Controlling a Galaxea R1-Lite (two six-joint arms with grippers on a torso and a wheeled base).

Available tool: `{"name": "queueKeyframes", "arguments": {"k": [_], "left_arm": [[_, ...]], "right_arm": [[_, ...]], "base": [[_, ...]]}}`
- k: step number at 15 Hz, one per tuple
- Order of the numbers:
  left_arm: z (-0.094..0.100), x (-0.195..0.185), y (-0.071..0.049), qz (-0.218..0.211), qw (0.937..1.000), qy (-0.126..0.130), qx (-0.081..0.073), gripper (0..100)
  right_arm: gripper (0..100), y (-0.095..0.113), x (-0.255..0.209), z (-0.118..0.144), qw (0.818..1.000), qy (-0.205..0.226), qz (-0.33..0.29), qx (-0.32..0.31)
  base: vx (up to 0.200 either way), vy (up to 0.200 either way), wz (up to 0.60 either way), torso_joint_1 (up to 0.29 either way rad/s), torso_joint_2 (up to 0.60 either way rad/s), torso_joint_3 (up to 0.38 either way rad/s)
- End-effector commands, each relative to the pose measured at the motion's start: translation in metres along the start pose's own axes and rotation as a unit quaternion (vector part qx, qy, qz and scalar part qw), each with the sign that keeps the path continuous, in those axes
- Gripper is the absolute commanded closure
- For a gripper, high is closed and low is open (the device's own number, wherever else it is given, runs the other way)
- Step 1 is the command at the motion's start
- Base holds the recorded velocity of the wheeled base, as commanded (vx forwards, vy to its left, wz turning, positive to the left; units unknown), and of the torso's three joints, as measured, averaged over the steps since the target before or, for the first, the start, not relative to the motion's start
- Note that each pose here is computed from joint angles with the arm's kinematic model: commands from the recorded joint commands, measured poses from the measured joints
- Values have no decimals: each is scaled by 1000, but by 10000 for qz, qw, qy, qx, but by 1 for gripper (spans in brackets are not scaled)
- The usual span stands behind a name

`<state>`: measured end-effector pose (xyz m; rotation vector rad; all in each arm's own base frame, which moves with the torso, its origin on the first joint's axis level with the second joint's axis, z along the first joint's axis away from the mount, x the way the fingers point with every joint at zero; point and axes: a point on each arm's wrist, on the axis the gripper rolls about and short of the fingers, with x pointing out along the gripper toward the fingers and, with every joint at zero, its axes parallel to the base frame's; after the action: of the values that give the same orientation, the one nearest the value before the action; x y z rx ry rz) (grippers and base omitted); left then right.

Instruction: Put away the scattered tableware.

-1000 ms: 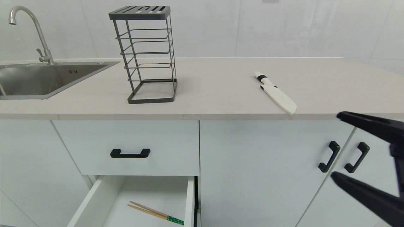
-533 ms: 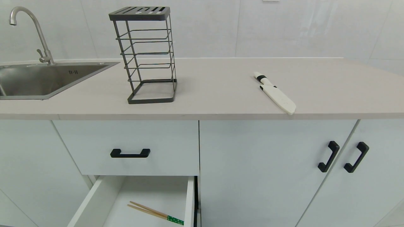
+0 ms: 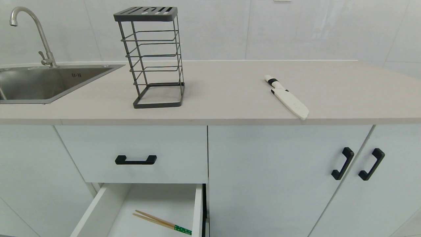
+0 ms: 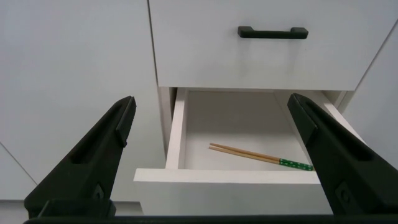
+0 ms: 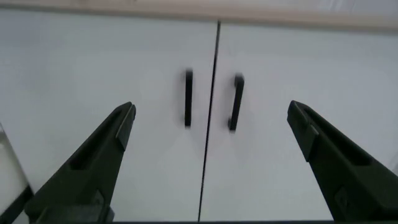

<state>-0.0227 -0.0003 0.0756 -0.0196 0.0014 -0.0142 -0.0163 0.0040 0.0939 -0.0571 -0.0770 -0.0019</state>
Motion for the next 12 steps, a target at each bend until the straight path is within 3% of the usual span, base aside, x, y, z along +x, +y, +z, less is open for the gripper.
{"name": "queueKeyframes", "arguments": {"k": [1,3,5,7,10,12], "left_arm": [[0,0,0,2,10000,9,-10,0],[0,0,0,2,10000,9,-17,0],[0,0,0,10,9999,1,-140,0],[0,0,0,10,9999,-7,-163,0],[0,0,0,10,9999,-7,-163,0],[0,0,0,10,9999,-7,-163,0]], "right_arm": [[0,0,-1,-9,9991,418,-51,94],[0,0,-1,-11,9986,511,-77,94],[0,-2,-2,-17,9945,796,-665,126],[0,-2,-2,-16,9952,784,-575,148],[0,-1,-2,-16,9955,774,-521,144],[0,-2,-1,-16,9955,774,-521,144]], "base": [[0,0,0,0,0,0],[0,0,0,0,0,0],[0,0,0,0,0,0],[0,0,0,0,0,0],[0,-200,0,5,1,1],[0,0,0,0,0,0]]}}
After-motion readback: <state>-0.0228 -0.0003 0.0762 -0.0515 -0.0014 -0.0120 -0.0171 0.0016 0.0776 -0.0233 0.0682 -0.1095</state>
